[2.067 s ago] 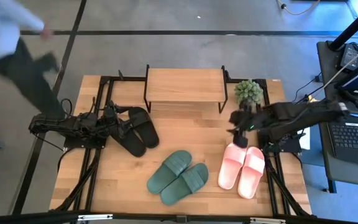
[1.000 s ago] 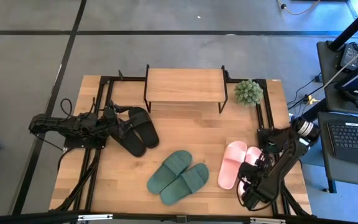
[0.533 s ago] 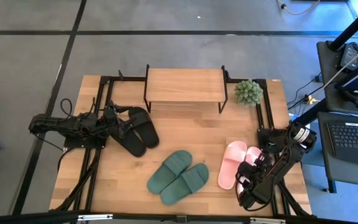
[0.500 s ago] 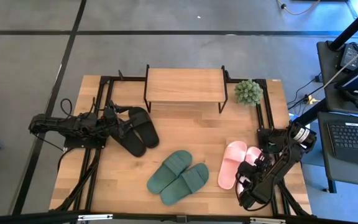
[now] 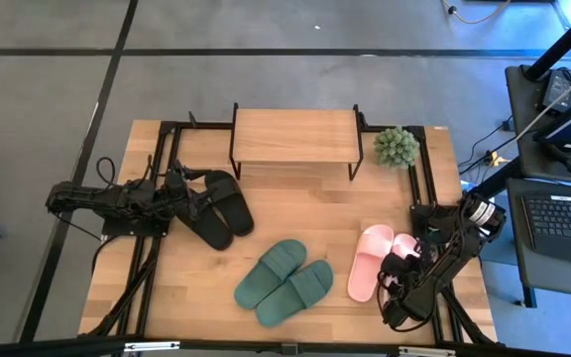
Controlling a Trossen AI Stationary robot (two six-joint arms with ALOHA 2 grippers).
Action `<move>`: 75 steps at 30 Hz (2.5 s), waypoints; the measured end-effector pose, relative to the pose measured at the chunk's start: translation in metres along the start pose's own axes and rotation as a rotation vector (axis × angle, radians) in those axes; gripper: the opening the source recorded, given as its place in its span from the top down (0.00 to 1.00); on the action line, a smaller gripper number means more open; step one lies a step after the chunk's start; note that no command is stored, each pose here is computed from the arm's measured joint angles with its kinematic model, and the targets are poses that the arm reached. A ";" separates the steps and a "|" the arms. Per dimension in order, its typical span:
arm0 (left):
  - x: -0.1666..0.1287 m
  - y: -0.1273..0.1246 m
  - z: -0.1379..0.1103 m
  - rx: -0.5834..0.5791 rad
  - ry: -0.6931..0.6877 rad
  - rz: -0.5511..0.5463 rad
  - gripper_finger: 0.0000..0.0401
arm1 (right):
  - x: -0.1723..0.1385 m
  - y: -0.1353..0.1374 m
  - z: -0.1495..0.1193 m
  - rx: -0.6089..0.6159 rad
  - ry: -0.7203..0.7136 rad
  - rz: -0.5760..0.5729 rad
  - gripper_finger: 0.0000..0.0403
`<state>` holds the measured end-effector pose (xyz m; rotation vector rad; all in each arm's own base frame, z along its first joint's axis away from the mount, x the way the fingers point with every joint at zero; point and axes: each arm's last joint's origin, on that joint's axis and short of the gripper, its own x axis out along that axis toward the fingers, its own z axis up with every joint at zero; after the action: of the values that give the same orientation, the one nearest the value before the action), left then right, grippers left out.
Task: Pick and place slides into the shelf
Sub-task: Put the right pink slide under the shelf
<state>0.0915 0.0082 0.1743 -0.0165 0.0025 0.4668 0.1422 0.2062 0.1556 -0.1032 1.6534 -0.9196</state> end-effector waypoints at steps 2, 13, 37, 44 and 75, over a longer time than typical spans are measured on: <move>0.000 0.000 0.000 0.000 0.000 0.000 0.32 | -0.008 -0.007 0.000 0.011 -0.002 0.004 0.97; 0.000 0.000 0.000 0.000 0.000 0.000 0.32 | -0.051 -0.033 0.029 0.075 -0.113 0.141 0.97; 0.000 0.000 0.000 0.004 0.000 0.000 0.32 | -0.045 -0.070 0.188 -0.191 -0.482 0.075 0.97; 0.000 0.000 0.000 0.004 0.000 0.000 0.32 | -0.027 -0.087 0.227 -0.140 -0.499 0.096 0.97; 0.000 0.000 0.000 0.004 0.000 0.000 0.32 | 0.099 -0.106 0.254 -0.084 -0.434 0.042 0.97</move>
<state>0.0915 0.0081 0.1744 -0.0123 0.0034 0.4666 0.2877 -0.0467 0.1397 -0.3030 1.2837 -0.7347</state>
